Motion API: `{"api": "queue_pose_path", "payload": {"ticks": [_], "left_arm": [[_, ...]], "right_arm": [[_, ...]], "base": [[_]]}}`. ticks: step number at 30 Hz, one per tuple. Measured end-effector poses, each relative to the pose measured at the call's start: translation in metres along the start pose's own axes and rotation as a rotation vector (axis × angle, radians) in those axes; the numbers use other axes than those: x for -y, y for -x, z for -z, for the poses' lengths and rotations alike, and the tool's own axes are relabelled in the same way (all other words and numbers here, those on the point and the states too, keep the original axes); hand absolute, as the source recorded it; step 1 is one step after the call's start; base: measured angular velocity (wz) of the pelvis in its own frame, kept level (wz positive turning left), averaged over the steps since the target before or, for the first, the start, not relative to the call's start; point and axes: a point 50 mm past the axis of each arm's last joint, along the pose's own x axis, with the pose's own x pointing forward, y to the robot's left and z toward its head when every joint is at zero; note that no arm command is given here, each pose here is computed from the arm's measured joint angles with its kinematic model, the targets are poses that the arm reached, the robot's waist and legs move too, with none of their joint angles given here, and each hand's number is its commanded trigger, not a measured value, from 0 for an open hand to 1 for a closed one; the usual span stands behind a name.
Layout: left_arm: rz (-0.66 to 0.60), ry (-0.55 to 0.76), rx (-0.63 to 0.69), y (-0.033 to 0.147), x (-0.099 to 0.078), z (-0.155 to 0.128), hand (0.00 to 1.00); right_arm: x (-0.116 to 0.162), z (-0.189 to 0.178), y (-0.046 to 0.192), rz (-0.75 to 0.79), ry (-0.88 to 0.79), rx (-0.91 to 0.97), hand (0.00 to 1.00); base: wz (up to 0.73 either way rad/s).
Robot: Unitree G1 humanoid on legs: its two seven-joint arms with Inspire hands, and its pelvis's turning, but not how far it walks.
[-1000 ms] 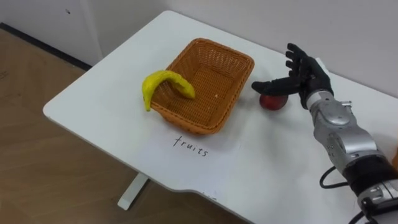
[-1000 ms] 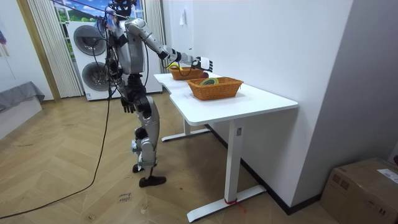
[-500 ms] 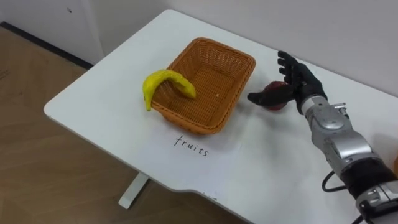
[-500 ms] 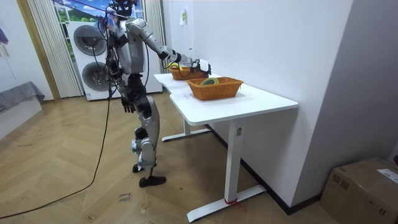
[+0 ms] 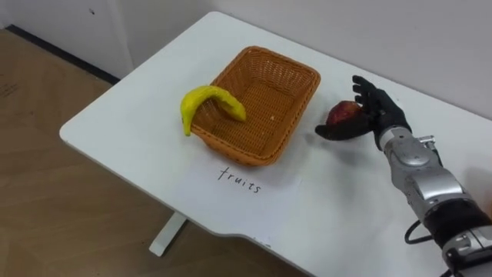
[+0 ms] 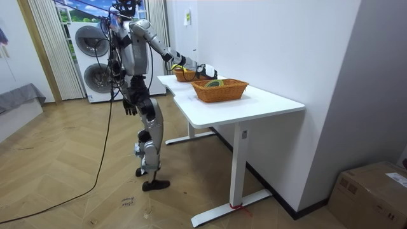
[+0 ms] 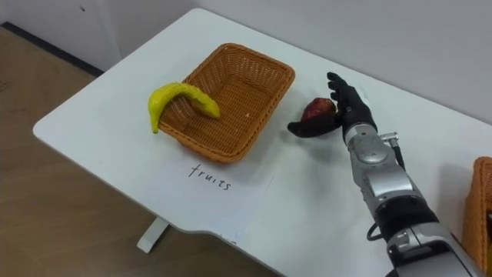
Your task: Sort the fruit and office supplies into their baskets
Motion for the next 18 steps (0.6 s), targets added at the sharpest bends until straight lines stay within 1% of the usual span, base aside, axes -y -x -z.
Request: {"api": "queue_pose_path", "payload": {"ticks": [6,18], "left_arm": [[0.003,0.002,-0.002,0.0,0.002,-0.001,0.0],[0.003,0.002,-0.004,0.0,0.002,0.0,0.0]], "right_arm": [[0.003,0.012,0.001,0.01,0.001,-0.049,0.0],[0.007,0.011,0.001,0.026,-0.021,-0.048,0.0]], "base": [[0.0],[0.0]]}}
